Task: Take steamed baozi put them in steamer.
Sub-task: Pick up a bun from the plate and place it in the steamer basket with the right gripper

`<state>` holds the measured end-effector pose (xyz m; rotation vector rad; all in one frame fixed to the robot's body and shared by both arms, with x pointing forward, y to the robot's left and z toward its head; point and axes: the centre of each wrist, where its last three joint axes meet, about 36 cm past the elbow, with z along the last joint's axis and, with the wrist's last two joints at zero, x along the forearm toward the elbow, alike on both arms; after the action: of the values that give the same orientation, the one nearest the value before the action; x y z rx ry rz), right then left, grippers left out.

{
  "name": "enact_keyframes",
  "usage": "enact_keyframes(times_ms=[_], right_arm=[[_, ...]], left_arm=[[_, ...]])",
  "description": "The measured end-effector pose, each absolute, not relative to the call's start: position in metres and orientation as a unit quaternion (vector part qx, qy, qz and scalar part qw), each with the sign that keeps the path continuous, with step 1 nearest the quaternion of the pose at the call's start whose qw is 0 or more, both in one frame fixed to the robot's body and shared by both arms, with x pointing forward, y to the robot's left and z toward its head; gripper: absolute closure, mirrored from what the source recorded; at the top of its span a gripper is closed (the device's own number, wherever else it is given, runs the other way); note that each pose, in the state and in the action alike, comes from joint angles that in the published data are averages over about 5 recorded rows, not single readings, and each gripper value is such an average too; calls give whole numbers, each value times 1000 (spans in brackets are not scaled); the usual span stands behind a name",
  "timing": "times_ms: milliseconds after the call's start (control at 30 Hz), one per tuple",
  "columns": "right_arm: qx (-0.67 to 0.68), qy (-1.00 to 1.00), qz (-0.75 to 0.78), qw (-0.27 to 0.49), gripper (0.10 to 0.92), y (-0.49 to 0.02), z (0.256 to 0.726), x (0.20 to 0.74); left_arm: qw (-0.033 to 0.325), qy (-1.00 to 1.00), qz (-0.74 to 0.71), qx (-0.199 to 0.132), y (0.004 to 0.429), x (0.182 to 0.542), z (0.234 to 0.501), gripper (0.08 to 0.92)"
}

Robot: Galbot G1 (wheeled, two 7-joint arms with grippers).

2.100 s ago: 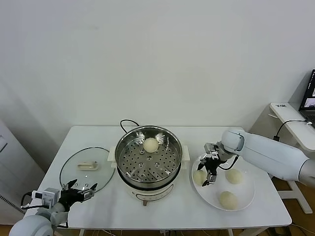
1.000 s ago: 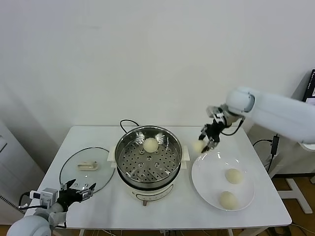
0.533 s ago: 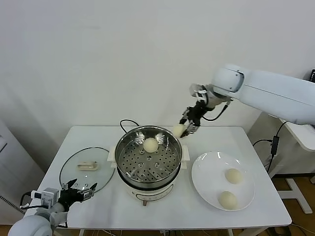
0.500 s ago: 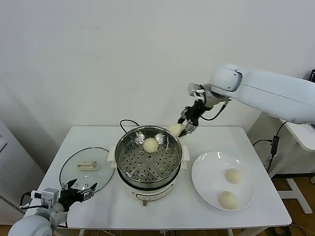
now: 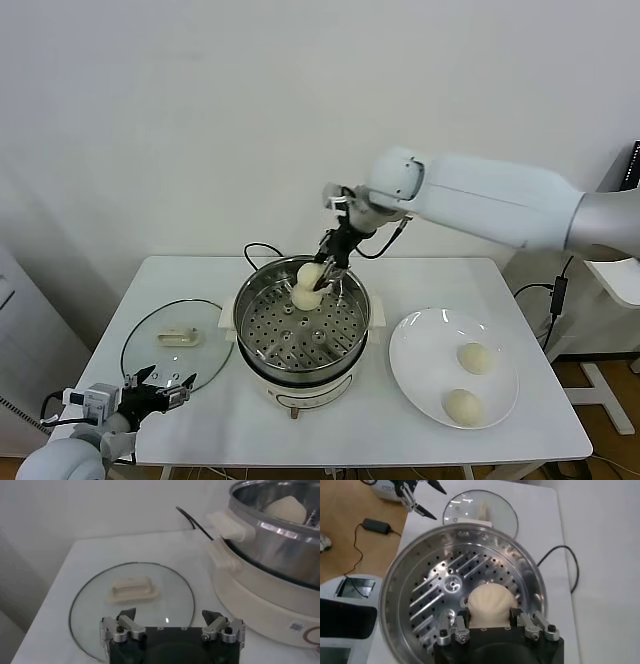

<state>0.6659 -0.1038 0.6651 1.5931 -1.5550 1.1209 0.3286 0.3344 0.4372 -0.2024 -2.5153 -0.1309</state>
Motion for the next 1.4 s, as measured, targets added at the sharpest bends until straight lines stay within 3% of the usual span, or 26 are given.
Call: enact_keyframes(times_ms=[533,1133,1233,1400], right_arm=[[609,-582,430,324,530,-44,622,657],[602,-579,441,329,527,-15,588,649],[601,-580,440,330,487,-13,584,648],[600,-583,438,330,347,-10,583,648]], left_arm=[[303,-949,-48,-75,337,331,435,177],[302,-949,-47,-75,338,332,435,177],[302,-949,-47,-75,338,333,435,177],[301,-949,-46,-75,338,333,436,177]])
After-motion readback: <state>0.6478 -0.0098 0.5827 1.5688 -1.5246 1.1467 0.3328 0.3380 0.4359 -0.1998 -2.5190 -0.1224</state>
